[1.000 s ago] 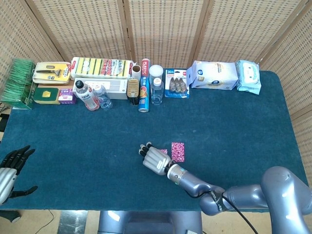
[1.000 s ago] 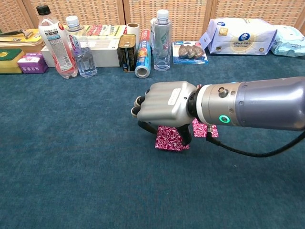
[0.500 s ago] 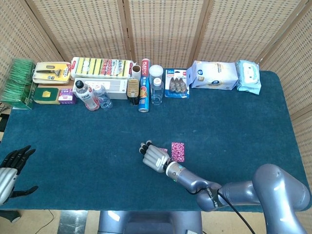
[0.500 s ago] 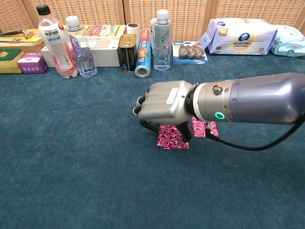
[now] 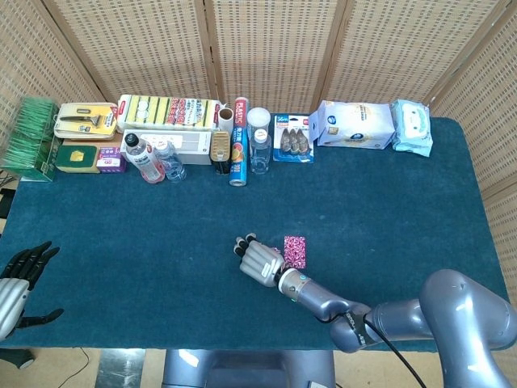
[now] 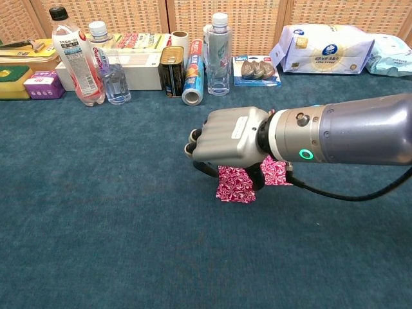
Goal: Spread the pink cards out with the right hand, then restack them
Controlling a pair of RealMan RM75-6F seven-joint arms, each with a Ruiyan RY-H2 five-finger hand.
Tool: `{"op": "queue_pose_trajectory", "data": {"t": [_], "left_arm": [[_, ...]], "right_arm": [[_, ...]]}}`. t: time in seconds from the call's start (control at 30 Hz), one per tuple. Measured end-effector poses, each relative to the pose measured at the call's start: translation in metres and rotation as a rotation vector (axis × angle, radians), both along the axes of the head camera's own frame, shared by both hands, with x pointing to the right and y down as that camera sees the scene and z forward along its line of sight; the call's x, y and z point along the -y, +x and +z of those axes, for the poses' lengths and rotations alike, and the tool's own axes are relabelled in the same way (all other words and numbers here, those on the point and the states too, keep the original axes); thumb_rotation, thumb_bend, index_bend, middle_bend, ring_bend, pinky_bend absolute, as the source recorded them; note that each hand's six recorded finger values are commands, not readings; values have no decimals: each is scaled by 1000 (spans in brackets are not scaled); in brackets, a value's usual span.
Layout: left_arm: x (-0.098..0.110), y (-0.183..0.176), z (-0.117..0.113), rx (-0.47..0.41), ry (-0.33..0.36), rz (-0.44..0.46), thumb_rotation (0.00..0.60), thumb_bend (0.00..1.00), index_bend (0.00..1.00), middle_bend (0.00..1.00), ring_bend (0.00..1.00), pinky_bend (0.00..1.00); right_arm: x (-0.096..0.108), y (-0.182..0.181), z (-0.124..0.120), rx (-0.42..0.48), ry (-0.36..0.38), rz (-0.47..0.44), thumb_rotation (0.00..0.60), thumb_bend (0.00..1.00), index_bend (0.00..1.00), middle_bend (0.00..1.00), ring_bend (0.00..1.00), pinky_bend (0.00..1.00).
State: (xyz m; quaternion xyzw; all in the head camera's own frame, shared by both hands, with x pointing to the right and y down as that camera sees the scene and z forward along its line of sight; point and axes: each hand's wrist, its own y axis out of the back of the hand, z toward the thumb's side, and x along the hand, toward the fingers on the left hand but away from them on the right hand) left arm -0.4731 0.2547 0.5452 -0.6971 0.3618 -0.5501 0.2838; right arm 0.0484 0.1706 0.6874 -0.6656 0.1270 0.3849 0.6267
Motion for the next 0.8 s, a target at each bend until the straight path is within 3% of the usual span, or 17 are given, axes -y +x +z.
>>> {"op": "queue_pose_trajectory", "data": {"t": [0.2, 0.43, 0.67, 0.8], "left_arm": [[1, -1, -1, -4, 2, -4, 600, 46, 0, 0, 0, 0], [2, -3, -2, -10, 4, -9, 600, 46, 0, 0, 0, 0], [0, -1, -2, -11, 2, 4, 600, 47, 0, 0, 0, 0], [-1, 0, -2, -9, 5, 7, 600, 47, 0, 0, 0, 0]], "right_arm": [[-1, 0, -2, 6, -4, 9, 600, 178, 353, 147, 118, 221], [9, 6, -16, 38, -1, 67, 600, 177, 233, 137, 118, 203], [38, 48, -29, 13, 38, 167, 600, 152, 228, 118, 112, 197], [40, 66, -28, 1, 34, 188, 600, 131, 229, 100, 106, 196]]}}
